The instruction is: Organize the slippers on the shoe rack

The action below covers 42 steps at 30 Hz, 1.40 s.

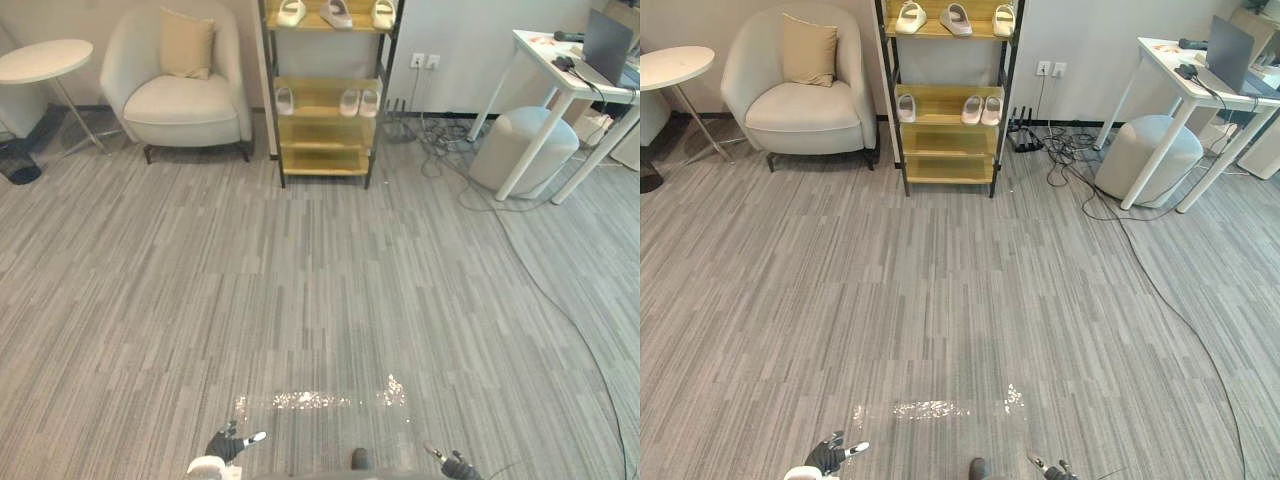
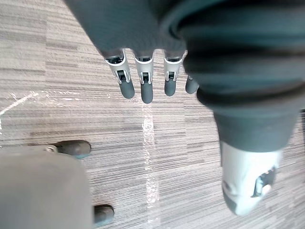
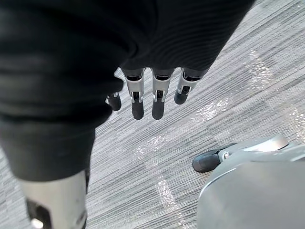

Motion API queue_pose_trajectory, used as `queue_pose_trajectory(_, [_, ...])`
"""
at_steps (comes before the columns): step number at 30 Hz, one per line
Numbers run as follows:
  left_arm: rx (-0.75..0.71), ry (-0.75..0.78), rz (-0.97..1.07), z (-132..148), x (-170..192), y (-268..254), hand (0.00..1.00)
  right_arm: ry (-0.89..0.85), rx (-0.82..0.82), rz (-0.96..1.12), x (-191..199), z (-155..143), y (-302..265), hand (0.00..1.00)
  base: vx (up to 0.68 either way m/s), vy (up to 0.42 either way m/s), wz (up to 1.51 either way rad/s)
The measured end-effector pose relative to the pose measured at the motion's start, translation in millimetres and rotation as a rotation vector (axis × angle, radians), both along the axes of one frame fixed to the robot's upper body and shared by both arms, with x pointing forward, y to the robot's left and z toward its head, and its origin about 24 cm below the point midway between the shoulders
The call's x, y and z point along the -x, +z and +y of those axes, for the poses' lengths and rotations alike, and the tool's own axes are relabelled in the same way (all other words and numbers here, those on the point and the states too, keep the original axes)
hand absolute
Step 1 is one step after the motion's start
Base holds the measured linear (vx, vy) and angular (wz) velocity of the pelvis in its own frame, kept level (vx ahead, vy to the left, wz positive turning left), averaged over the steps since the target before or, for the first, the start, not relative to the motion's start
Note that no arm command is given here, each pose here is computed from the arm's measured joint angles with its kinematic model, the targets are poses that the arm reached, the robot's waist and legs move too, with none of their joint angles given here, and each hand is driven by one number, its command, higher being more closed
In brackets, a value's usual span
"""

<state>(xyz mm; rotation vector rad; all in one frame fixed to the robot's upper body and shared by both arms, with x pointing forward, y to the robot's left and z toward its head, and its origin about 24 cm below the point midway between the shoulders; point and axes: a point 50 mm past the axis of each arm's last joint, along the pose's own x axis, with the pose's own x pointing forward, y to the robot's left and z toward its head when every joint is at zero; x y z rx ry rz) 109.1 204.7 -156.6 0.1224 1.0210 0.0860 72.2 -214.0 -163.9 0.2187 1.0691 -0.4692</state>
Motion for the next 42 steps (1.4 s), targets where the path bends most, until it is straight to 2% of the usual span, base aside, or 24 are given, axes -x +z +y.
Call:
queue_pose_trajectory(7, [0.037,-0.018,-0.010,-18,-6,-1,0.00,0.052,0.013,0.000,-4,2,1,0.00,0.00,-0.002,-0.01])
queue_pose_trajectory(16, [0.024,-0.019,-0.035,-14,-15,2,0.00,0.087,0.015,-0.011,-10,4,1,0.00,0.04,-0.025,-0.10])
queue_pose_trajectory(20, [0.032,0.060,-0.098,-14,-26,8,0.00,0.088,0.039,-0.026,-15,-4,4,0.00,0.12,-0.084,-0.34])
queue_pose_trajectory(25, [0.039,0.052,-0.126,-18,-33,11,0.00,0.092,0.050,-0.031,-18,-7,6,0.00,0.26,0.021,-0.30])
queue_pose_trajectory(29, [0.056,0.062,-0.131,-22,-34,10,0.00,0.098,0.056,-0.044,-25,-9,7,0.00,0.42,0.170,-0.47])
queue_pose_trajectory(32, [0.027,0.061,-0.135,-11,-35,13,0.00,0.104,-0.001,-0.063,-30,13,5,0.00,0.54,0.136,-0.38])
queue_pose_trajectory(42, [0.053,0.068,-0.107,-18,-32,9,0.00,0.178,0.010,-0.175,-63,16,16,0.00,0.54,0.059,0.17])
